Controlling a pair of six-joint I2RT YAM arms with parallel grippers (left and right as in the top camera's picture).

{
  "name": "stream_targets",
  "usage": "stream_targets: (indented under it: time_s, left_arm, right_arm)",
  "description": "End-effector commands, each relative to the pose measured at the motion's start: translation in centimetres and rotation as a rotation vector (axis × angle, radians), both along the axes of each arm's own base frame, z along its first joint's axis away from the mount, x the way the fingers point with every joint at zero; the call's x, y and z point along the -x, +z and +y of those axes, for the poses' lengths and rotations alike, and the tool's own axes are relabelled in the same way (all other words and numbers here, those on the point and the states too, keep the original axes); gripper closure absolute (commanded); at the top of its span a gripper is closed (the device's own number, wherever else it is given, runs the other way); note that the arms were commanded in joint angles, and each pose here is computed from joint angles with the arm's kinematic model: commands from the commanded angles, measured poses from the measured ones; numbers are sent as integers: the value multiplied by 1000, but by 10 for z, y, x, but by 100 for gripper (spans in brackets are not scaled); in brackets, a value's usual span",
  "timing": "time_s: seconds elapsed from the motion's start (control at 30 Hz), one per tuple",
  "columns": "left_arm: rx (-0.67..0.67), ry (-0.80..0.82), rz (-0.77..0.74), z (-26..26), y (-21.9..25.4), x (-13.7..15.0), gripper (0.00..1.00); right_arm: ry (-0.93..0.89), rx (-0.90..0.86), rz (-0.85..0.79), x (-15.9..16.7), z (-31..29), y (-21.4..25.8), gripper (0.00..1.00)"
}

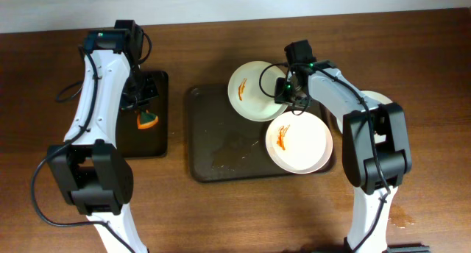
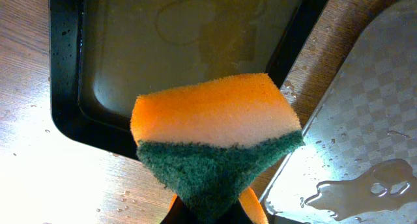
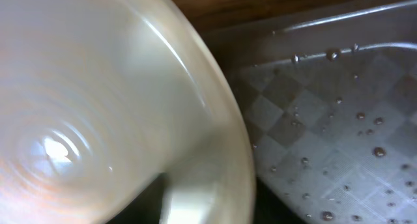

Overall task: Clean dirty plates on tray and stack at the side
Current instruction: 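Grasp the rim of the top plate with the right gripper, then scrub the top plate with the sponge in the left gripper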

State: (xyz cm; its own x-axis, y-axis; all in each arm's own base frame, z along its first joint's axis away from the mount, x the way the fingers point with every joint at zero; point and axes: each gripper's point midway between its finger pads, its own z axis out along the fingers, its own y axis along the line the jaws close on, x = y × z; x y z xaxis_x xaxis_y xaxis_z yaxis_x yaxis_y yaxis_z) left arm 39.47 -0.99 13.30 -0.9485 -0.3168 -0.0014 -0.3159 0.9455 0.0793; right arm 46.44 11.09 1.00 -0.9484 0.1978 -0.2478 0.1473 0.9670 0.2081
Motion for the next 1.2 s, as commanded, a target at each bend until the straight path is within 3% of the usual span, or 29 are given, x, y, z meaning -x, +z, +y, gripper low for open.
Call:
stream_targets:
  time_s: [0.0, 0.03, 0.1, 0.33, 0.53, 0.63, 0.87, 1.03, 1.17]
  left_arm:
    - [9, -9, -29, 2, 11, 1, 100]
    - [9, -9, -29, 2, 11, 1, 100]
    - [9, -9, -29, 2, 11, 1, 100]
    - [10, -9, -33, 1, 11, 0, 100]
    - [15, -42, -31, -5, 11, 0, 100]
    - [173, -222, -33, -49, 11, 1, 100]
    - [208, -355, -52, -116, 2, 6, 100]
    - [537, -399, -22, -185, -51, 27, 100]
    - [535, -370, -10, -203, -104, 47, 100]
  right_arm:
    - [21, -3, 26, 9, 7, -13, 80]
    - [90, -43, 14, 9, 19, -10, 82]
    - [163, -66, -3, 10, 34, -8, 96]
    - [277, -69, -1, 25, 72, -7, 96]
    - [272, -38, 225, 86, 84, -16, 96]
    - [279, -61, 342, 114, 84, -15, 96]
    - [271, -56, 346, 117, 90, -16, 96]
    - [272, -66, 329, 113, 92, -15, 96]
    - [273, -66, 326, 112, 92, -15, 96]
